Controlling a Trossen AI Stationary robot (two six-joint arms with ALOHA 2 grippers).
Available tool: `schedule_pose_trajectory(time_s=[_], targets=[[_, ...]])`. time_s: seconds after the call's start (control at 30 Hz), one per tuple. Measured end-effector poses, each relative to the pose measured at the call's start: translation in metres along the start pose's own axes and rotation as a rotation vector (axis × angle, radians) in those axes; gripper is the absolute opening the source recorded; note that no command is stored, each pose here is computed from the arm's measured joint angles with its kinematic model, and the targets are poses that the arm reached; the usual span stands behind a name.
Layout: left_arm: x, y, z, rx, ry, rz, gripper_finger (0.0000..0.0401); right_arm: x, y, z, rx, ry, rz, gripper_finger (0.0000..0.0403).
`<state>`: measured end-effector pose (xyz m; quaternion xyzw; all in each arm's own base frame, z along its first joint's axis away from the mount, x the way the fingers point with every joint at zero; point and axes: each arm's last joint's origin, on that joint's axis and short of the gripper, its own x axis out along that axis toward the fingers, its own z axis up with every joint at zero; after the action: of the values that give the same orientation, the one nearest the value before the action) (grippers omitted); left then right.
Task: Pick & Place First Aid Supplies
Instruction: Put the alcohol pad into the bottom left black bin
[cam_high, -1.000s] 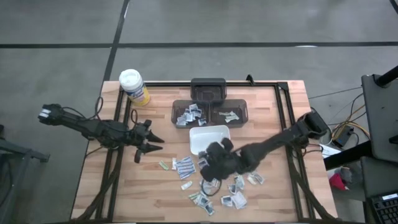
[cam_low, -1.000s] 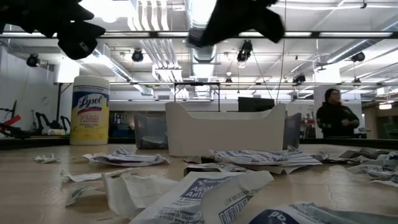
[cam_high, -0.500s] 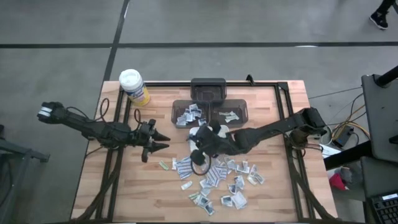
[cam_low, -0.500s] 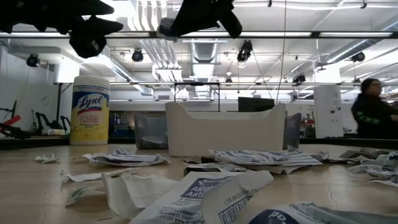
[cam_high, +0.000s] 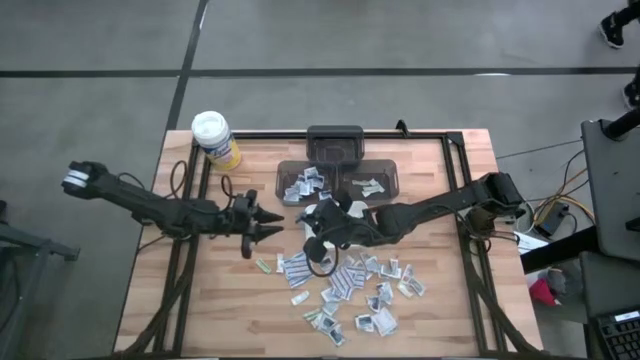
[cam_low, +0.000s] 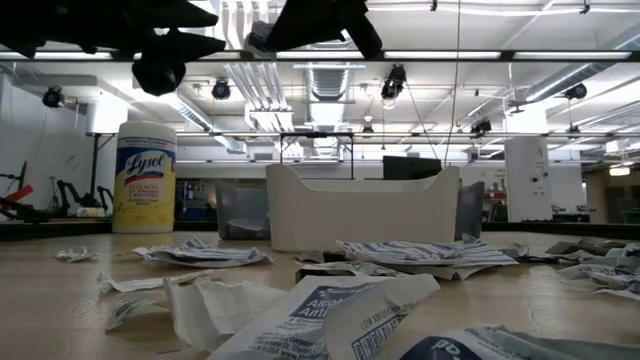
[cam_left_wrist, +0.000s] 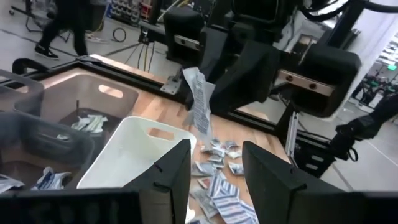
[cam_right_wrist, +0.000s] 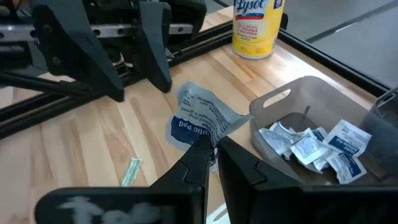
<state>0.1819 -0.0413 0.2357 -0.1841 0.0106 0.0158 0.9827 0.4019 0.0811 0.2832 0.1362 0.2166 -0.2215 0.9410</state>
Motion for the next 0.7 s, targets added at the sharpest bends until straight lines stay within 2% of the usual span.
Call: schedule_pose_trajectory(time_s=[0.23,0.5,0.7], targets=[[0.014,-0.002,-0.003,0.001,-0.007,0.004,0.0138,0.0,0.001,0.002,0.019,-0.02,0.012,0.0027],[0.04,-0.01,0.007,0.086,0.017,0.027,0.0138,0.0,0.001,0.002,0.017,-0.018,0.01,0.0027],[0.051,-0.01,0.009,0.108,0.056,0.062,0.0138,0.0,0.0,0.001,0.009,-0.011,-0.003,0.0027]])
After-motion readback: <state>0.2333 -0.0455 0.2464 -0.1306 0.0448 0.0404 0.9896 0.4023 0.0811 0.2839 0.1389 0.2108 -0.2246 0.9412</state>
